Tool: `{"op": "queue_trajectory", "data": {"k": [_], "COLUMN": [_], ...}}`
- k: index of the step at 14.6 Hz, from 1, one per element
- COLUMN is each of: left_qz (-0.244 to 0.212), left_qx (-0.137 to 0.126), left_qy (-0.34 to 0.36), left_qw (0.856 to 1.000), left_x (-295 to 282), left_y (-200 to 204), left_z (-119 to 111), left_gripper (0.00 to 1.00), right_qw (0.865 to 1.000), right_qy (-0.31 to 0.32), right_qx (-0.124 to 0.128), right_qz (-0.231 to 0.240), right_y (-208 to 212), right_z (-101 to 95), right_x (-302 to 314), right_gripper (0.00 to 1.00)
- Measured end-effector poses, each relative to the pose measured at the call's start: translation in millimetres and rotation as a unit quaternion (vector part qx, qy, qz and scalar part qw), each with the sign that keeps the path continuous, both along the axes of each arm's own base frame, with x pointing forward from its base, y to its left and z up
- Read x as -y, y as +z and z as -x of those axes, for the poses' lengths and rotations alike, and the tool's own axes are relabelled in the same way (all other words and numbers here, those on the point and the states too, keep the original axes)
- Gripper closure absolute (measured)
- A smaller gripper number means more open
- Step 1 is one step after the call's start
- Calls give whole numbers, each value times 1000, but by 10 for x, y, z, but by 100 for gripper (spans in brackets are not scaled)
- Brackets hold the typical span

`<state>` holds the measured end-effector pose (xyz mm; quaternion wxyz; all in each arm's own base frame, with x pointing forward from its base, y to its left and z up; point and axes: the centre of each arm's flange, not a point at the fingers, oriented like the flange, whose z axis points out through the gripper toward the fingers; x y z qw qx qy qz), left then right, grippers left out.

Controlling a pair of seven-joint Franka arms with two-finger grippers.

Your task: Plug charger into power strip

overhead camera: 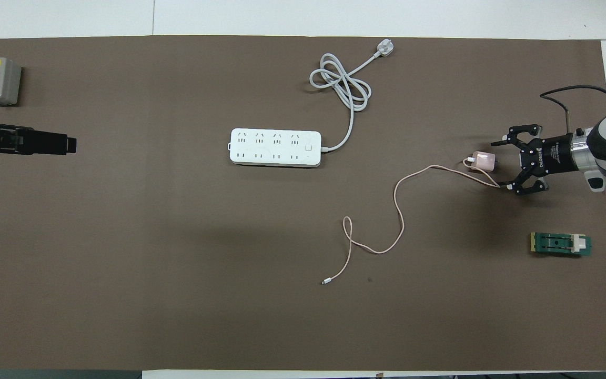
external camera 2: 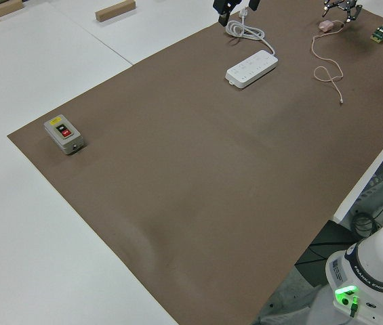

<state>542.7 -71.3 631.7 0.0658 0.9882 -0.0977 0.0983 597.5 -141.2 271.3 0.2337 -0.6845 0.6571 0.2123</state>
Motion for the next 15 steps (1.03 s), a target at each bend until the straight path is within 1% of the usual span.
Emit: {"op": "queue_trajectory", "data": {"k": [2, 4, 7, 13, 14, 15], "left_qz": [0, 0, 18, 102, 120, 139], "left_qx": [4, 1, -2, -15, -19, -24], "left_qy": [1, 1, 2, -10, -8, -6], "left_qw": [1000, 1000, 1000, 995, 993, 990], "left_x": [7, 10, 43, 183, 210, 238], "left_y": [-65, -142, -199, -257, -271, -297], "left_z": [-18, -31, -54, -80, -86, -91], "left_gripper": [0, 0, 0, 0, 0, 0], "right_qw": [1000, 1000, 1000, 1000, 1000, 1000], "right_qy": [-4, -5, -9, -7, -5, -2], "right_qx": [1, 5, 9, 15, 16, 18], "right_qz": [-1, 0, -2, 0, 0, 0], "right_y": [-26, -48, -106, -183, -187, -188], "right_z": [7, 15, 42, 85, 90, 94], "right_x": [-12, -14, -22, -32, -33, -34], "right_gripper": [0, 0, 0, 1, 6, 6]}}
